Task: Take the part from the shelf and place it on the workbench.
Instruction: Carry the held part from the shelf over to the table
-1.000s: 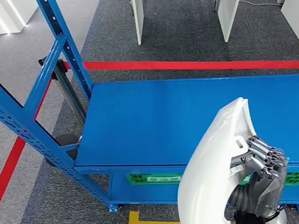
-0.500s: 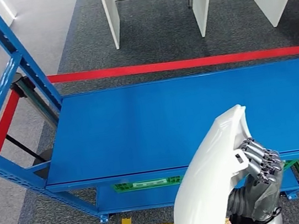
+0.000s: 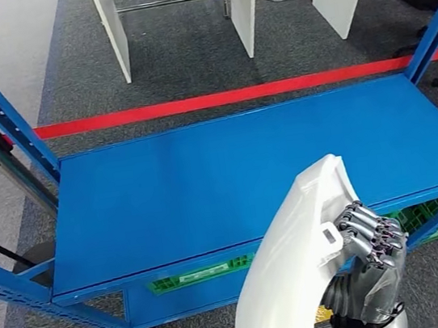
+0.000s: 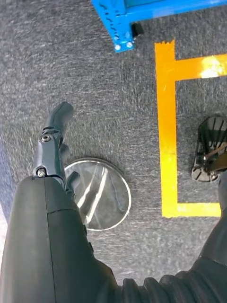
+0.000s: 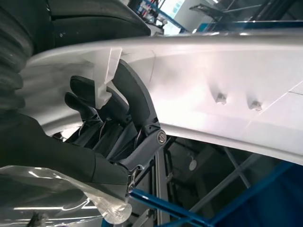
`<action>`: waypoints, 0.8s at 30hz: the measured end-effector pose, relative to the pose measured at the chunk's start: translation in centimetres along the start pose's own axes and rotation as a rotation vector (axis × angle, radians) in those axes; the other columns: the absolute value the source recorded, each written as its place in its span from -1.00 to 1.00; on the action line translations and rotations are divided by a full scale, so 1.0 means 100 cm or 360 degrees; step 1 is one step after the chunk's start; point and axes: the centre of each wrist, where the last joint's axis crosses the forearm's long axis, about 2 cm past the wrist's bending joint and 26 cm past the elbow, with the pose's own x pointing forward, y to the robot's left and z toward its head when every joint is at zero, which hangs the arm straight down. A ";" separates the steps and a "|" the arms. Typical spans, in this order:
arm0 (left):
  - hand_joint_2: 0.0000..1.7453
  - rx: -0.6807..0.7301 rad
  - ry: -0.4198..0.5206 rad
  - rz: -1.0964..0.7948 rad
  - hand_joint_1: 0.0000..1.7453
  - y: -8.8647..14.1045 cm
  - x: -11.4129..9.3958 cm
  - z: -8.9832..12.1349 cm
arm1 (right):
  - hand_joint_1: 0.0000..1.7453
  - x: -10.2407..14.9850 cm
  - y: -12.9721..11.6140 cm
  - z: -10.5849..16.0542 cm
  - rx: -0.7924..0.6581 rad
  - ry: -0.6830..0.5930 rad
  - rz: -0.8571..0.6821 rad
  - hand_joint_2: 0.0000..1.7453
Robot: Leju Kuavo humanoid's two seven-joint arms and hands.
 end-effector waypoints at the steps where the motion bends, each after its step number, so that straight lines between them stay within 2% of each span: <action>1: 1.00 0.0000 0.0002 0.0000 -1.00 0.000 0.000 0.000 | 1.00 0.000 0.000 0.000 0.0003 0.0000 -0.0001 1.00; 24: 1.00 0.0006 0.0010 0.0013 -1.00 0.000 0.000 0.000 | 1.00 0.002 0.001 0.000 0.0006 0.0006 -0.0016 1.00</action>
